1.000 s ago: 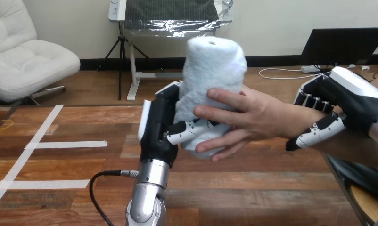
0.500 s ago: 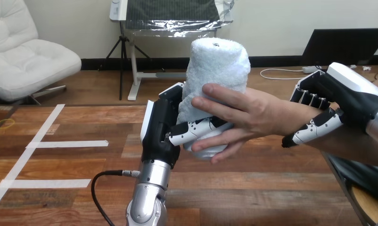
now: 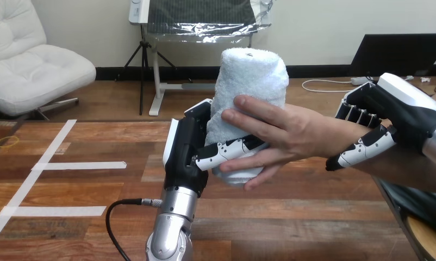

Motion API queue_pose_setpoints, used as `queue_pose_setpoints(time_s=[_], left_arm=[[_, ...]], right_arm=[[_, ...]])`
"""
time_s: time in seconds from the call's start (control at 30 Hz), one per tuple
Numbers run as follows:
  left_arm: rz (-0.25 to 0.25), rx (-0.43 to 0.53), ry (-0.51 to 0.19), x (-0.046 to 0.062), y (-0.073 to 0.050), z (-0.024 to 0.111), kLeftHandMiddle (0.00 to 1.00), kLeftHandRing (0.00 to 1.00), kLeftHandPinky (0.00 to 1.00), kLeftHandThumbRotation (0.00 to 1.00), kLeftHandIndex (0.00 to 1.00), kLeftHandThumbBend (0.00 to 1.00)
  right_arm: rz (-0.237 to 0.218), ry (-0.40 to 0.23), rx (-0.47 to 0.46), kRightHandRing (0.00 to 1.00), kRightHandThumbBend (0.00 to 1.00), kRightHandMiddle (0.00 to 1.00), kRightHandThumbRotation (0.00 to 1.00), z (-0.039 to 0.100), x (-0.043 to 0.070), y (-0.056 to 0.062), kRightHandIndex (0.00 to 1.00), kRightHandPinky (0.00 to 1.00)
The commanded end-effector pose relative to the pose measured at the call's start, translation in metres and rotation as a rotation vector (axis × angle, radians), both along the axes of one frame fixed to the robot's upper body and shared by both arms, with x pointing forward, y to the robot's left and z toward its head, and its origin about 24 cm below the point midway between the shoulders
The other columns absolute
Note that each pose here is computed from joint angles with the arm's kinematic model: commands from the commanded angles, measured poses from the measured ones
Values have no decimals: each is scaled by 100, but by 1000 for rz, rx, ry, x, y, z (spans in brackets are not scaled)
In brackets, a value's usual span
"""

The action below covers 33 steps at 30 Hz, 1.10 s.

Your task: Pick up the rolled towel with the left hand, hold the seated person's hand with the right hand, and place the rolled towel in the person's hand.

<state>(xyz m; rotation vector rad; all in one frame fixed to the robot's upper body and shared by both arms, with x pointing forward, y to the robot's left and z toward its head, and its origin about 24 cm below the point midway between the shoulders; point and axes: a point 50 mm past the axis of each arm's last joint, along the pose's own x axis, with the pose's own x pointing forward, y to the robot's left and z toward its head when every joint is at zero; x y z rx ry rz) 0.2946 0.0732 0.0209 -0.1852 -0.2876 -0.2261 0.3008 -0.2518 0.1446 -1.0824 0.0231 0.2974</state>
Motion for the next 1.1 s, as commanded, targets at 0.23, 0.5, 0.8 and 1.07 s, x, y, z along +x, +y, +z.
queue_pose_setpoints(time_s=[0.23, 0.5, 0.8, 1.07], left_arm=[[-139, -38, -30, -12, -43, 6, 39, 35, 32, 0, 42, 60], [-133, -36, -26, -11, -41, 6, 39, 35, 32, 0, 42, 61], [-132, -35, -17, -10, -39, 5, 39, 34, 30, 0, 42, 62], [-140, -33, -13, -10, -36, 4, 39, 33, 28, 0, 43, 62]], right_arm=[[23, -25, 31, 36, 96, 39, 12, 5, 7, 7, 39, 33], [24, -21, 36, 35, 96, 39, 13, 3, 7, 7, 38, 32], [15, -6, 38, 34, 96, 38, 14, 1, 8, 7, 39, 30], [17, -7, 41, 34, 97, 38, 15, -1, 9, 6, 39, 30]])
